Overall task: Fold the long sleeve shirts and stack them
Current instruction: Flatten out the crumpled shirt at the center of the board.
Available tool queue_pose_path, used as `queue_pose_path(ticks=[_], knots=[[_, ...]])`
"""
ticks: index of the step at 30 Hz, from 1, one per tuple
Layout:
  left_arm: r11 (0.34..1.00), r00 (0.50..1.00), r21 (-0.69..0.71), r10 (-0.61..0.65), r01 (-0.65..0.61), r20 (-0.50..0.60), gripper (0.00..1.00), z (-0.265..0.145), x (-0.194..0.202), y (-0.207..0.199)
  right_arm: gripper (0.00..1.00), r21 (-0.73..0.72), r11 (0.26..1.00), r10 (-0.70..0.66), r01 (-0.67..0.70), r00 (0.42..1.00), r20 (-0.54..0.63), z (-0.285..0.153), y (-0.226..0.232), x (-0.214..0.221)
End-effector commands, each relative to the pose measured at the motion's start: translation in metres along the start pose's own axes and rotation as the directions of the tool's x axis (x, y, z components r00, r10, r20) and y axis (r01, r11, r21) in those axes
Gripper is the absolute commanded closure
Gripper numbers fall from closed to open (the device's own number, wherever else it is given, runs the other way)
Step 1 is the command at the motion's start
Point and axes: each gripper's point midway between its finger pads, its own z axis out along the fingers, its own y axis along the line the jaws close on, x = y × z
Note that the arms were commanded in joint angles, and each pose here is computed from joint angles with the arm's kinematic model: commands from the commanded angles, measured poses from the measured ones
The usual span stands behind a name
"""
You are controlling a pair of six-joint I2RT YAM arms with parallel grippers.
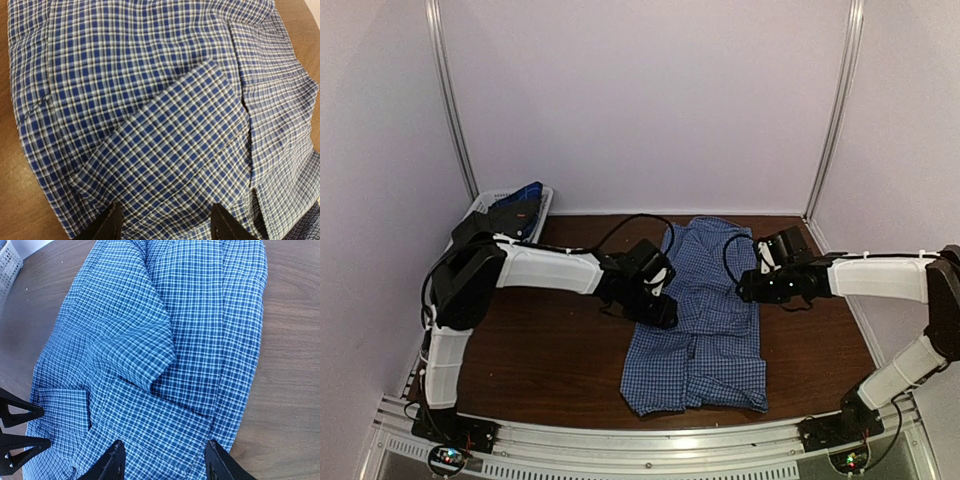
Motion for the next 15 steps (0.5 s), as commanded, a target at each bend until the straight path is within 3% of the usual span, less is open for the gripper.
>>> queue_pose_path(ticks=[1, 15], knots=[[0.999, 0.997, -0.027, -0.036, 0.038, 0.064, 0.38, -0.021, -0.008, 0.003, 0.45, 0.022, 1.0, 0.017, -0.018, 1.0, 0.016, -0.012, -0.007, 0.012], [0.996, 0.993, -0.035, -0.082, 0.085, 0.083, 0.38, -0.02, 0.001, 0.008, 0.45, 0.022, 1.0, -0.017, 0.019, 0.998, -0.06, 0.003, 0.009, 0.059]])
